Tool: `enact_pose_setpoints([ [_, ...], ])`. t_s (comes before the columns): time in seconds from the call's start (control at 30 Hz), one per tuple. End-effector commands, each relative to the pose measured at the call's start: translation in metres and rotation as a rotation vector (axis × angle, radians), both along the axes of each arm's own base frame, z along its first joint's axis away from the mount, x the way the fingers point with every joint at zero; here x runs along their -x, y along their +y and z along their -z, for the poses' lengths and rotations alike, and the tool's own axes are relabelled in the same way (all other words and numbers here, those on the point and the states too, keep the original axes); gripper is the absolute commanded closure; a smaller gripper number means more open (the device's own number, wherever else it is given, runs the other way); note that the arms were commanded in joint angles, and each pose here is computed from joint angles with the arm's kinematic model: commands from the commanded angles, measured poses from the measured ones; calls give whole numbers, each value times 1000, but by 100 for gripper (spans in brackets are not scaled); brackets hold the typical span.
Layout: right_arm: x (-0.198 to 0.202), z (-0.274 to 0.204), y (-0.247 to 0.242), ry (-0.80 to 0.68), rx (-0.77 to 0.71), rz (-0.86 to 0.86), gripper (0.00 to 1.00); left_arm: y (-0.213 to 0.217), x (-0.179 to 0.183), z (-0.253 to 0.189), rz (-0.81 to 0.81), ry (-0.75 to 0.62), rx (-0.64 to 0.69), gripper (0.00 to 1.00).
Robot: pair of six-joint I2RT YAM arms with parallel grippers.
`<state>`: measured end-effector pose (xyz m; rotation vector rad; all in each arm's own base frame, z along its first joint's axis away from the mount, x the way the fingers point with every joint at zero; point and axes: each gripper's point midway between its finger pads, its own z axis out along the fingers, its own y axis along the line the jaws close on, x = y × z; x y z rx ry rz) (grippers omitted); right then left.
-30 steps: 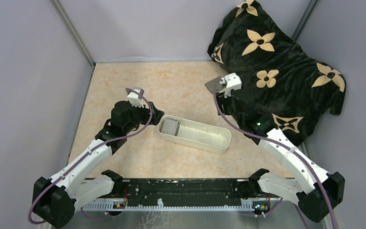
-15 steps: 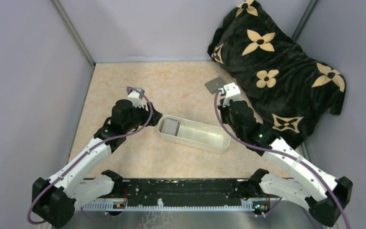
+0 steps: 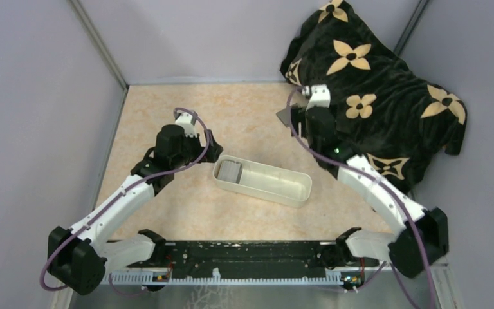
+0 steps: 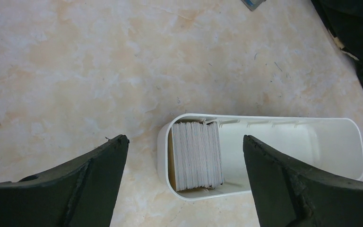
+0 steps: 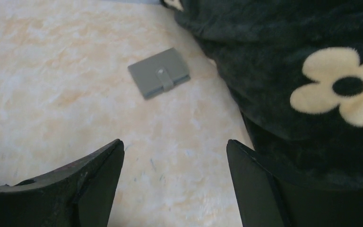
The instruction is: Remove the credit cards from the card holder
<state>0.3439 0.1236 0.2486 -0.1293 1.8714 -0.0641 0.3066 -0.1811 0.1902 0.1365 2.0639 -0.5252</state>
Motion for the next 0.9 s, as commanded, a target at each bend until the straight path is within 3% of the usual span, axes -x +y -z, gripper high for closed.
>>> enact_pose_setpoints([
  [0.0,-63,-12,6,50,-103,29,18,-2,-1,-11,-4,-8,14,1],
  [0.17,-133,41,35,219,-13,-32,14,-2,10,-2,7,24,36,1],
  [0.33,-192,81,46,345,-78,-30,15,8,17,-2,-23,25,23,1],
  [0.47,-226,104,49,392,-27,-22,15,20,21,-6,-56,4,-2,1],
  [0.87,-261,158,44,450,7,-6,13,27,27,5,-74,27,-27,1],
])
